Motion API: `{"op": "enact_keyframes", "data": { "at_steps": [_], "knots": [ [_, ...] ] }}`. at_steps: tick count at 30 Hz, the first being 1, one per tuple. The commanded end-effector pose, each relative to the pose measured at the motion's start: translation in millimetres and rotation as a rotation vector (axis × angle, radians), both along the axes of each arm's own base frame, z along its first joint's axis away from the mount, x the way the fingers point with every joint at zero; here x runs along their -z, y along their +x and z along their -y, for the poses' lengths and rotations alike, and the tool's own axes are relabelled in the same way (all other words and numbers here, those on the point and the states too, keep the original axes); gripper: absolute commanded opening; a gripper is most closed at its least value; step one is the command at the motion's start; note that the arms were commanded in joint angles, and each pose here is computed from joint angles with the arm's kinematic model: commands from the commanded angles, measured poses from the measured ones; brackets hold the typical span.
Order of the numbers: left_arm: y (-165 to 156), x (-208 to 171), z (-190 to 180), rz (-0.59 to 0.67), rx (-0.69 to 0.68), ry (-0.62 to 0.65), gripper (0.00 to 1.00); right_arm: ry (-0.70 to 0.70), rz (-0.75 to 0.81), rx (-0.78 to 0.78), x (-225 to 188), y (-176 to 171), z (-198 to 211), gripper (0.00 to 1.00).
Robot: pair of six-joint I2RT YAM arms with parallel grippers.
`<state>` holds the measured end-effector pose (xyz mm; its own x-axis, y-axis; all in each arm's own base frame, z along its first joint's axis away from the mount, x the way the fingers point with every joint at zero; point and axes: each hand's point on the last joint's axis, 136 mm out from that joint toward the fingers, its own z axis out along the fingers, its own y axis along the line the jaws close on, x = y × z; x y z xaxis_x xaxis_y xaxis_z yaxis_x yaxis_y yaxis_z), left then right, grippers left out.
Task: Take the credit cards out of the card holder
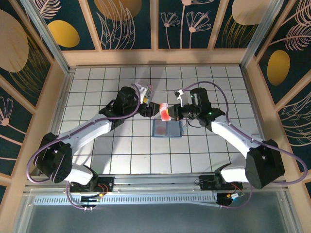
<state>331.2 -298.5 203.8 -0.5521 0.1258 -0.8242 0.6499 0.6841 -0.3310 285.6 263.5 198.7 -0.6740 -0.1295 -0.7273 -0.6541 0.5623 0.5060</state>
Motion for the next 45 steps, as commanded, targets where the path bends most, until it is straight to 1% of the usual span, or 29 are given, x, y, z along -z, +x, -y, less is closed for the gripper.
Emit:
{"op": "enact_keyframes", "data": {
  "at_steps": [1,5,8,9,11,12,15,21,23,26,31,33,34,36,39,41,43,45],
  "knots": [
    [-21.0,-22.7,18.5,0.102,0.213,-0.028,0.82,0.048,0.064,-0.142,-22.9,-20.9,-8.9,0.0],
    [-29.0,-21.6,22.3,0.105,0.291,0.007,0.81,0.082,0.066,-0.234,-30.2,-34.7,-14.1,0.0],
    [-36.6,-16.1,27.3,0.087,0.363,0.026,0.76,0.092,0.071,-0.281,-34.4,-40.5,-16.7,0.0],
    [-38.7,-13.4,28.6,0.078,0.383,0.032,0.73,0.093,0.073,-0.292,-35.5,-41.7,-17.0,0.0],
    [-43.5,-11.1,31.7,0.061,0.425,0.03,0.63,0.093,0.077,-0.308,-36.8,-44.0,-17.3,0.0],
    [-48.0,-10.7,33.5,0.047,0.454,0.024,0.55,0.093,0.084,-0.313,-37.7,-44.4,-17.0,0.0],
    [-64.2,-8.9,36.9,0.016,0.548,0.005,0.39,0.101,0.094,-0.329,-39.6,-45.4,-15.1,0.0],
    [-70.8,-6.2,35.6,-0.001,0.569,0.004,0.18,0.141,0.119,-0.354,-50.9,-44.6,-10.8,0.0],
    [-73.0,-6.7,36.2,-0.007,0.583,-0.003,0.13,0.151,0.122,-0.358,-52.3,-44.2,-10.1,0.0],
    [-78.1,-10.0,38.5,-0.011,0.617,-0.024,0.0,0.169,0.131,-0.365,-56.5,-44.5,-11.0,0.0],
    [-86.5,-25.3,41.2,0.008,0.664,-0.072,0.0,0.172,0.166,-0.324,-64.6,-38.1,-8.6,0.0],
    [-86.5,-35.3,41.0,0.029,0.649,-0.098,0.0,0.156,0.193,-0.249,-67.7,-28.5,-1.0,0.35],
    [-84.9,-41.9,40.0,0.049,0.628,-0.109,0.0,0.155,0.213,-0.219,-70.1,-25.8,4.2,0.4],
    [-79.3,-58.3,36.1,0.101,0.553,-0.151,0.0,0.162,0.259,-0.116,-75.8,-17.8,21.2,0.54],
    [-73.3,-86.3,26.8,0.169,0.426,-0.25,0.0,0.229,0.315,0.003,-87.9,-16.2,45.5,0.64],
    [-72.8,-104.2,18.3,0.207,0.353,-0.339,0.0,0.293,0.339,0.047,-94.9,-21.4,54.0,0.69],
    [-70.7,-117.8,8.1,0.233,0.273,-0.416,0.0,0.366,0.353,0.052,-100.7,-28.6,55.2,0.71],
    [-68.3,-125.0,-1.8,0.239,0.198,-0.481,0.0,0.461,0.348,0.015,-103.4,-38.7,51.7,0.72]
  ]
}}
